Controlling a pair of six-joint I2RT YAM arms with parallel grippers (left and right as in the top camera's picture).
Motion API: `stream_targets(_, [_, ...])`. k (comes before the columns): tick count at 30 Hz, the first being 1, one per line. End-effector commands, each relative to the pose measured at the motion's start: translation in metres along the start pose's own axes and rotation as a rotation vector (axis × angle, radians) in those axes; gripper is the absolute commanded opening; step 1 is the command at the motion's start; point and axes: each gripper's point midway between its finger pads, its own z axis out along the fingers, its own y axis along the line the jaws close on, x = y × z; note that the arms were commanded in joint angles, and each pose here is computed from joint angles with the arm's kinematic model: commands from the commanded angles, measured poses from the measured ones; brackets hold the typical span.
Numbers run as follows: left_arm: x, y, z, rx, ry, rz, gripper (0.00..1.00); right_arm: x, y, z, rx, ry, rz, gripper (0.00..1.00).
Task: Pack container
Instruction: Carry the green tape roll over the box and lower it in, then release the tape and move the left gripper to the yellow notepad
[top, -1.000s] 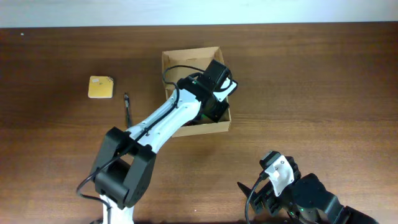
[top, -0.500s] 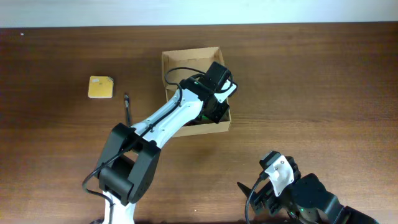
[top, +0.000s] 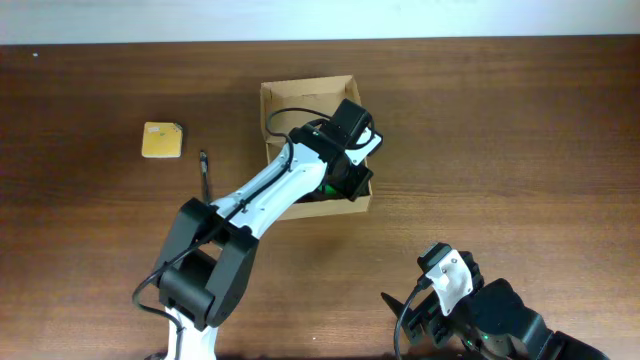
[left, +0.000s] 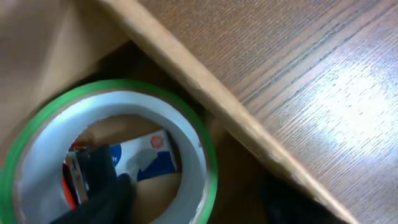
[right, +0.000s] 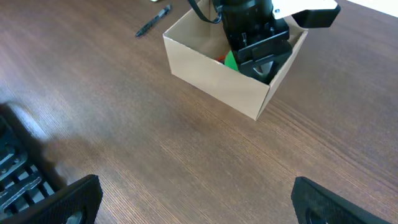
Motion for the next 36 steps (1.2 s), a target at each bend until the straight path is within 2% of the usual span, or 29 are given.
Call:
stream_targets(1, [-0.008, -0.005, -0.002, 0.013, -0.018, 0.014, 0.74, 0.0, -0.002, 0.001, 0.013, -0.002, 0.009, 0.99])
stream_targets(6, [-0.017, -0.004, -0.011, 0.006, -0.042, 0.016, 0.82, 0.0, -0.002, 0.001, 0.013, -0.002, 0.009, 0.99])
stream_targets(14, [-0.047, 0.015, -0.054, -0.118, -0.148, 0.017, 0.84, 0.0, -0.002, 0.001, 0.013, -0.002, 0.009, 0.99])
stream_targets(21, [-0.033, 0.026, -0.081, -0.166, -0.114, 0.0, 0.87, 0.0, -0.002, 0.001, 0.013, -0.002, 0.009, 0.99])
stream_targets(23, [-0.024, 0.041, -0.094, -0.23, -0.092, -0.023, 0.87, 0.0, -0.002, 0.001, 0.013, -0.002, 0.009, 0.99])
stream_targets(24, [-0.02, 0.052, -0.102, -0.275, -0.086, -0.048, 0.92, 0.0, -0.002, 0.001, 0.013, -0.002, 0.009, 0.99])
stream_targets(28, [-0.002, 0.106, -0.138, -0.433, -0.075, -0.144, 0.96, 0.0, -0.002, 0.001, 0.013, -0.002, 0.009, 0.99])
stream_targets(31, [0.02, 0.152, -0.159, -0.476, -0.067, -0.289, 1.0, 0.0, -0.002, 0.001, 0.013, -0.002, 0.009, 0.99])
stream_targets(36, [0.056, 0.212, -0.172, -0.471, -0.055, -0.459, 1.0, 0.0, -0.002, 0.001, 0.013, -0.002, 0.009, 0.99])
